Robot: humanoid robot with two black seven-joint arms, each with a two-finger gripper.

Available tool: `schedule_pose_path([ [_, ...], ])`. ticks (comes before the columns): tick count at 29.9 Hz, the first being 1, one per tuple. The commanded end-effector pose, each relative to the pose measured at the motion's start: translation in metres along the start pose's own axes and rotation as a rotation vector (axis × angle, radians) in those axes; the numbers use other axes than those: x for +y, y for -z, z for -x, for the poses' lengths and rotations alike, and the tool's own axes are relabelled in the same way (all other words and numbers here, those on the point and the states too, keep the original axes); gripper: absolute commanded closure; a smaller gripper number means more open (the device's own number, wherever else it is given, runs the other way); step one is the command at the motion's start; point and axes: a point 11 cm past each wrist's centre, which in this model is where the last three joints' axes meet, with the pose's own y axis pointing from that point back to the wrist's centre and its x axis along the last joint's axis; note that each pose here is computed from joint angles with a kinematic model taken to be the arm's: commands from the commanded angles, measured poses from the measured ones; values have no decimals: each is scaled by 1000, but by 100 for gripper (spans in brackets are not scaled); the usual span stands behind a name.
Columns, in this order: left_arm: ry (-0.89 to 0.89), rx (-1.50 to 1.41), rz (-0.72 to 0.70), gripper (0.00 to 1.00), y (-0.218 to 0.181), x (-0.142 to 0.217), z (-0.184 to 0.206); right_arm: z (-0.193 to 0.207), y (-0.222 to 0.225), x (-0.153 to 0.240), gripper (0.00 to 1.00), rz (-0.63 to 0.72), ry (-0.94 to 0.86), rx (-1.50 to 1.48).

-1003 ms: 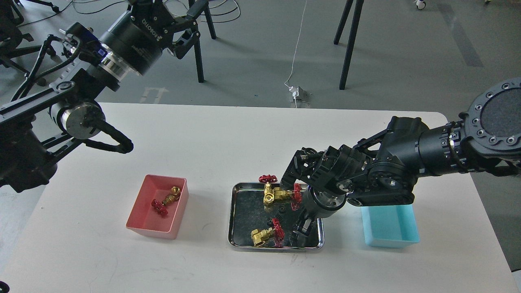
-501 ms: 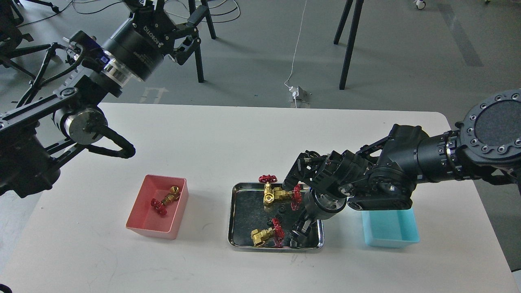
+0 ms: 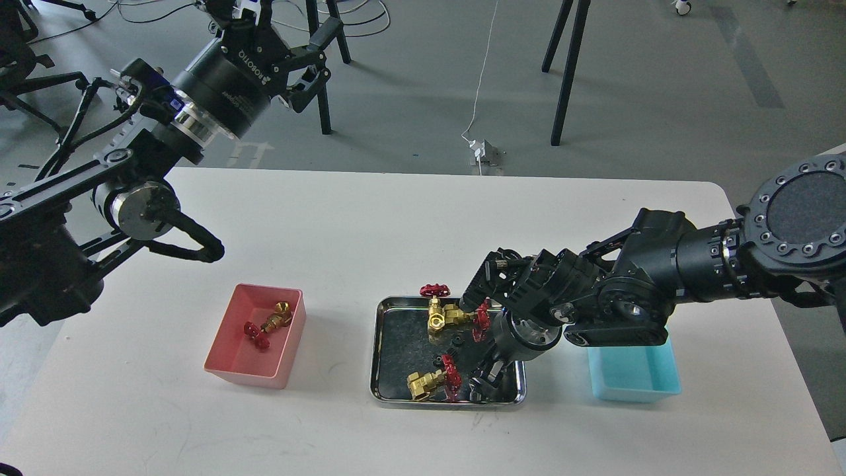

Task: Place valve in pink box and gear in blue box
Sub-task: 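Grasp a small brass fitting on the tray with the right gripper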

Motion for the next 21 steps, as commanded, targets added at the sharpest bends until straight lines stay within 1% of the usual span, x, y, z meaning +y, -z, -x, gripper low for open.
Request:
schedule_pose_path([
  [1,-1,2,-1,17,1,0,0,3,3,-4,47,-10,2,-6],
  [5,-1,2,-1,17,1,0,0,2,4,-6,48,-20,-34,-5],
  [21,-13,13,-2,16,5,4,-2,6,6,-10,54,-29,-36,-9],
])
